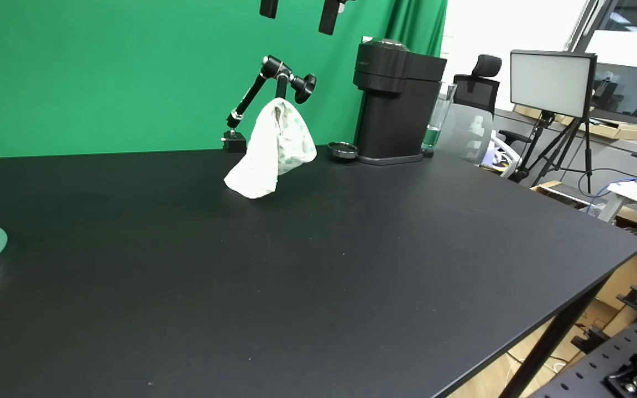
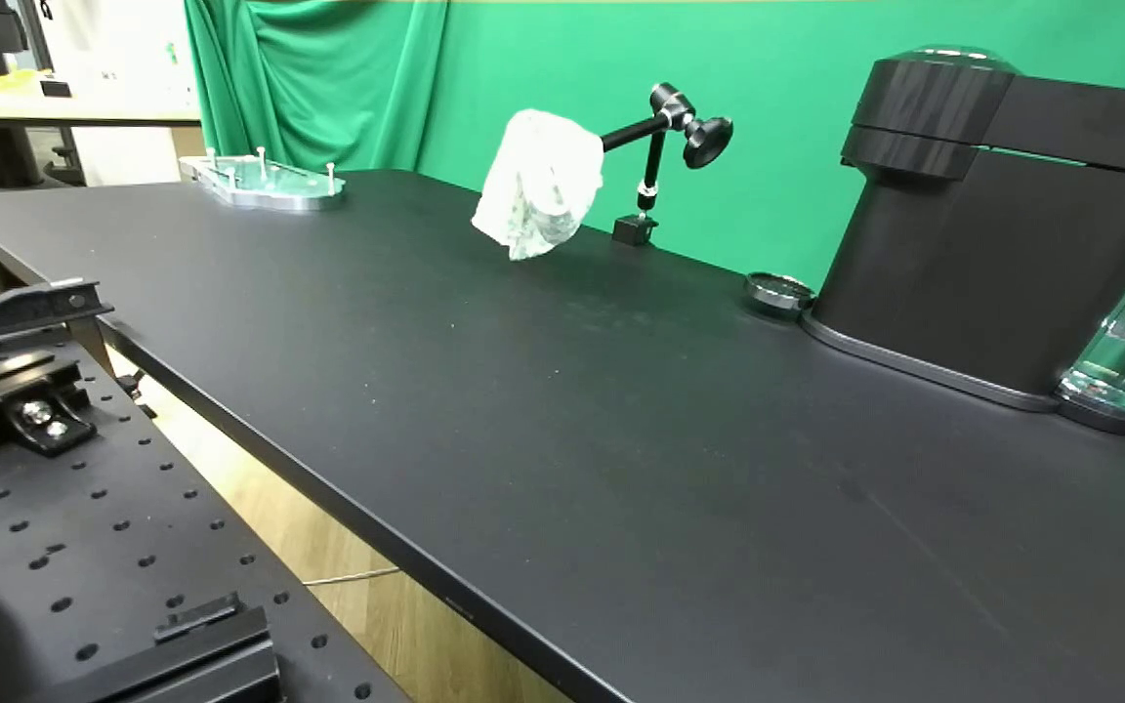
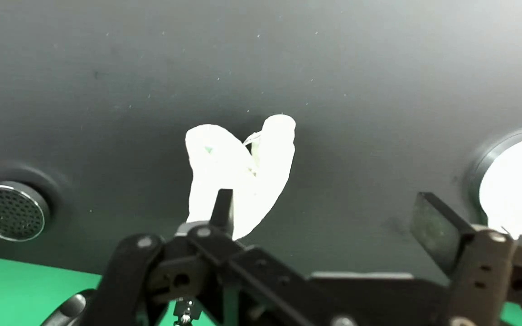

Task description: Pick up the clothe and put it on the table

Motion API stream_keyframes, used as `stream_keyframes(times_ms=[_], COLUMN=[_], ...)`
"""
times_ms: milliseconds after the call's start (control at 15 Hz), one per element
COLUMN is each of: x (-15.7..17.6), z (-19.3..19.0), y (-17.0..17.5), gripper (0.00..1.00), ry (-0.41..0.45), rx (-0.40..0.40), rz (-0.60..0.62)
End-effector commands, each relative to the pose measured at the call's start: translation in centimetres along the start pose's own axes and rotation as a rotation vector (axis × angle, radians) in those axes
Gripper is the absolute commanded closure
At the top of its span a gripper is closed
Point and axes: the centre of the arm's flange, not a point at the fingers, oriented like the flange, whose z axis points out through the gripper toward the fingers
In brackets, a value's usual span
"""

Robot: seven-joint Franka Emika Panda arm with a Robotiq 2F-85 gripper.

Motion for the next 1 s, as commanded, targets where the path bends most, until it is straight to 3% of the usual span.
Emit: stream_keyframes(times_ms=[0,133,200,400,933], x=[4.7,5.8,3.5,4.7,4.9], z=[0.7,1.3,1.4,2.0,5.4], y=[1.5,1.9,1.2,1.8,3.2], gripper=[0.0,0.0,0.0,0.0,0.0], ry=[0.02,0.026,0.019,0.019,-0.002], rx=[-0.046,-0.074,-0.048,-0.057,-0.102], rz=[-0.062,-0.041,-0.055,-0.06,0.355])
